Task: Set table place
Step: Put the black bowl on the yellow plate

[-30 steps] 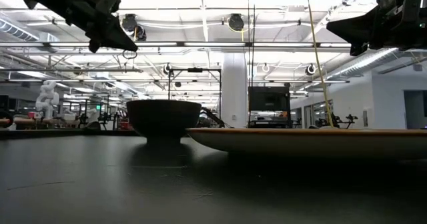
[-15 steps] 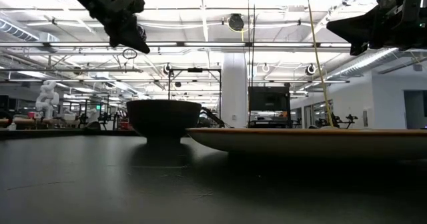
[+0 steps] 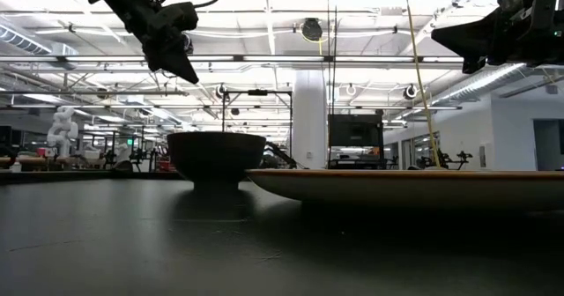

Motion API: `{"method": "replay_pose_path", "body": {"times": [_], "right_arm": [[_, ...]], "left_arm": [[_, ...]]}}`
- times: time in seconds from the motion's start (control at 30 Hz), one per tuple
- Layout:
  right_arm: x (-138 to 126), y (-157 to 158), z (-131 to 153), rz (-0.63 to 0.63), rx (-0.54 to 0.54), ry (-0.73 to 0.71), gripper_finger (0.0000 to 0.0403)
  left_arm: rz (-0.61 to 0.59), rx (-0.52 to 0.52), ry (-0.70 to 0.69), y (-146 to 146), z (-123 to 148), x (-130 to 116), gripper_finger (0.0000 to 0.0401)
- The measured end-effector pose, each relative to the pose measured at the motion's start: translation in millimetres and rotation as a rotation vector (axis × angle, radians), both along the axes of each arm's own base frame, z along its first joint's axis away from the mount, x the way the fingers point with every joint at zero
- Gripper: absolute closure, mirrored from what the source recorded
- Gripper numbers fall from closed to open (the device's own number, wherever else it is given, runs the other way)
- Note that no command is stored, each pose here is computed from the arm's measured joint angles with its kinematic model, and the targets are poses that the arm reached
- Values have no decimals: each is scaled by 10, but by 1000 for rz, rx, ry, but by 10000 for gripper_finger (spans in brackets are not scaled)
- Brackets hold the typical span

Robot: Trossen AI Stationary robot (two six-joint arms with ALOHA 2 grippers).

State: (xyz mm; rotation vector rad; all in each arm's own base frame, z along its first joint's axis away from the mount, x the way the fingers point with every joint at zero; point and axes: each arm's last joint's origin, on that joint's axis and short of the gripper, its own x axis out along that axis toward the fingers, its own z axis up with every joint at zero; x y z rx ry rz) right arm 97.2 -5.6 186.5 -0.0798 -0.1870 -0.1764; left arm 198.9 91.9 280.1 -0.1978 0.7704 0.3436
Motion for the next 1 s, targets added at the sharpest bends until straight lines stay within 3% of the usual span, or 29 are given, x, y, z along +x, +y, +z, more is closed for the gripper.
{"method": "replay_pose_path", "body": {"times": [0.33,0.6,1.0], "right_arm": [[0,0,0,-1,-7,1,403],[0,0,0,-1,-7,2,403],[0,0,0,-1,-4,1,403]], "left_arm": [[-14,-70,184,112,117,225,401],[-51,-136,365,233,28,489,401],[-64,-146,391,277,-52,594,401]]}}
